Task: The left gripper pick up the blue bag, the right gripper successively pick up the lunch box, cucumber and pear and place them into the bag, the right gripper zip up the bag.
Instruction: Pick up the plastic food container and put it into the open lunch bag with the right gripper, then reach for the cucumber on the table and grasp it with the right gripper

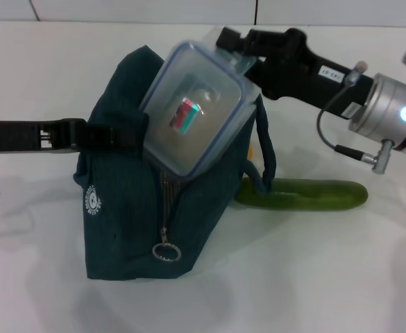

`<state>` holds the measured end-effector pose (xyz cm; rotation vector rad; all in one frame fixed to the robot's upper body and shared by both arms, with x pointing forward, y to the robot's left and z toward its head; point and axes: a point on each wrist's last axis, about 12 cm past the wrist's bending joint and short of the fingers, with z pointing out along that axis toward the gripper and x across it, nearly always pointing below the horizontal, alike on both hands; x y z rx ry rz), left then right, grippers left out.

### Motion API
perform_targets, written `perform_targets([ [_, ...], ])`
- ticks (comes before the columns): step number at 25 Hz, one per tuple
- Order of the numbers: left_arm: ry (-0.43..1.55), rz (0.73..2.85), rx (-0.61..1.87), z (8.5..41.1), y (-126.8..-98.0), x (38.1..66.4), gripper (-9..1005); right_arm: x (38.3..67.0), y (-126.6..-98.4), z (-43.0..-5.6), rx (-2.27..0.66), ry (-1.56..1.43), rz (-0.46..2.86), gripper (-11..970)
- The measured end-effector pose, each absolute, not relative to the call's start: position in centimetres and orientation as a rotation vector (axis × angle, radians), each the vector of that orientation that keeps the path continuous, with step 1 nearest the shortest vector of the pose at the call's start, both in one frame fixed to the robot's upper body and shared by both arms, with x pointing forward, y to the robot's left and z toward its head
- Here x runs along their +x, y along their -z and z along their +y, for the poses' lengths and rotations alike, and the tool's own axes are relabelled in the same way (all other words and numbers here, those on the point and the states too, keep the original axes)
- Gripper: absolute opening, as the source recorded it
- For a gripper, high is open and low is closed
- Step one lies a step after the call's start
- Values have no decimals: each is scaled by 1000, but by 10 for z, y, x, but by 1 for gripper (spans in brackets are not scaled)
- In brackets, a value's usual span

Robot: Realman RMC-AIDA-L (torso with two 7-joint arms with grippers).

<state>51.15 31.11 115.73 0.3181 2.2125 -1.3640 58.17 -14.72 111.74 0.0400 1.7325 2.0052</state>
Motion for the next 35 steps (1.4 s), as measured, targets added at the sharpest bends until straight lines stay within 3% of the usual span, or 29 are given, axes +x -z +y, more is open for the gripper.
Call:
perform_targets([
  [21,1344,2205,316,315,-1154,508,40,586,-1135,-149,-39,-2046,1632,248],
  [25,1333,2203,299,319,-1153,507,40,586,-1141,-160,-87,-2044,1573,449],
  [28,1322,2198,279,324,-1152,504,40,585,-1144,-176,-129,-2011,1536,692],
  [35,1297,2182,228,336,-1146,494,40,574,-1135,-225,-222,-1810,1569,767],
])
